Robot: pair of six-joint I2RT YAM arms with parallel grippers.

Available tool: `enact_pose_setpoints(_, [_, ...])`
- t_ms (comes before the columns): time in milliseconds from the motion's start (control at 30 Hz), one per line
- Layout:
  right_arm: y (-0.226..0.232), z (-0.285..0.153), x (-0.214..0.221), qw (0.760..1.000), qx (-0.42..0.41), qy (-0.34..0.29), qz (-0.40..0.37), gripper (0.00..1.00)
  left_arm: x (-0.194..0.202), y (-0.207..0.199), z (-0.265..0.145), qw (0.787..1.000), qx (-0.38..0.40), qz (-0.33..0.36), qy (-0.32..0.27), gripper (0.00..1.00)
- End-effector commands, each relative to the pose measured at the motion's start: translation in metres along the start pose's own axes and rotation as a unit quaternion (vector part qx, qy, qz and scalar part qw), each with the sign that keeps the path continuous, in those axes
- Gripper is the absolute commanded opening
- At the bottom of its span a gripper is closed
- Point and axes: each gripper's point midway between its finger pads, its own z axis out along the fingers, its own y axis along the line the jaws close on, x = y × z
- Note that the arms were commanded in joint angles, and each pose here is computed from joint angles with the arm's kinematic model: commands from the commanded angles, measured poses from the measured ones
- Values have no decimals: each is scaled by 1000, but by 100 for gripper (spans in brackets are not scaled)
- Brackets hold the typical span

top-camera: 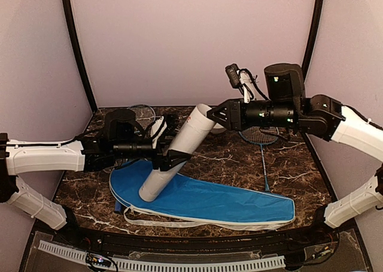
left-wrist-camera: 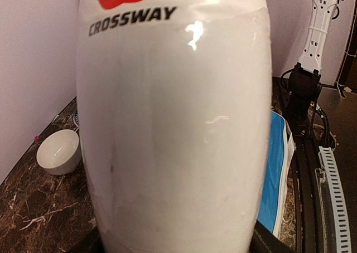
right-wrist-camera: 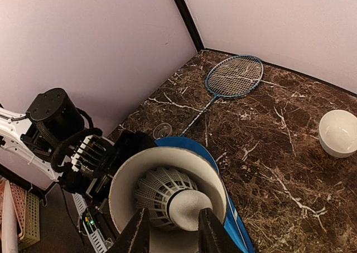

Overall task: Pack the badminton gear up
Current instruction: Press the shuttlecock into the shuttle tube, then pass from the left arm to the right

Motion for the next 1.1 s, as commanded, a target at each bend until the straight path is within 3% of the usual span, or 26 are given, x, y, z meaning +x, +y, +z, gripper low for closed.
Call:
enact_pose_setpoints(0, [12, 2, -16, 1000, -25, -8, -12, 30, -5, 0, 0, 1000, 4, 6, -8, 68])
enact_pose_setpoints(267, [15, 4, -20, 999, -37, 5, -10, 30, -6, 2, -1, 1000, 0, 7, -9, 68])
enact_pose_setpoints(333, [14, -2, -28, 999, -32, -7, -11, 34, -7, 3, -2, 1000, -4, 5, -11, 68])
enact_pose_setpoints(600, [10, -38, -52, 995, -34, -94, -16, 86, -25, 23, -13, 997, -57, -25, -41, 68])
enact_pose_setpoints(700, [12, -35, -46, 991, -53, -118, -18, 99, -37, 28, -20, 994, -72, -47, -65, 68])
enact_pose_setpoints(1067, [29, 20, -34, 981, -86, -169, -34, 100, -69, 27, -36, 987, -71, -62, -129, 68])
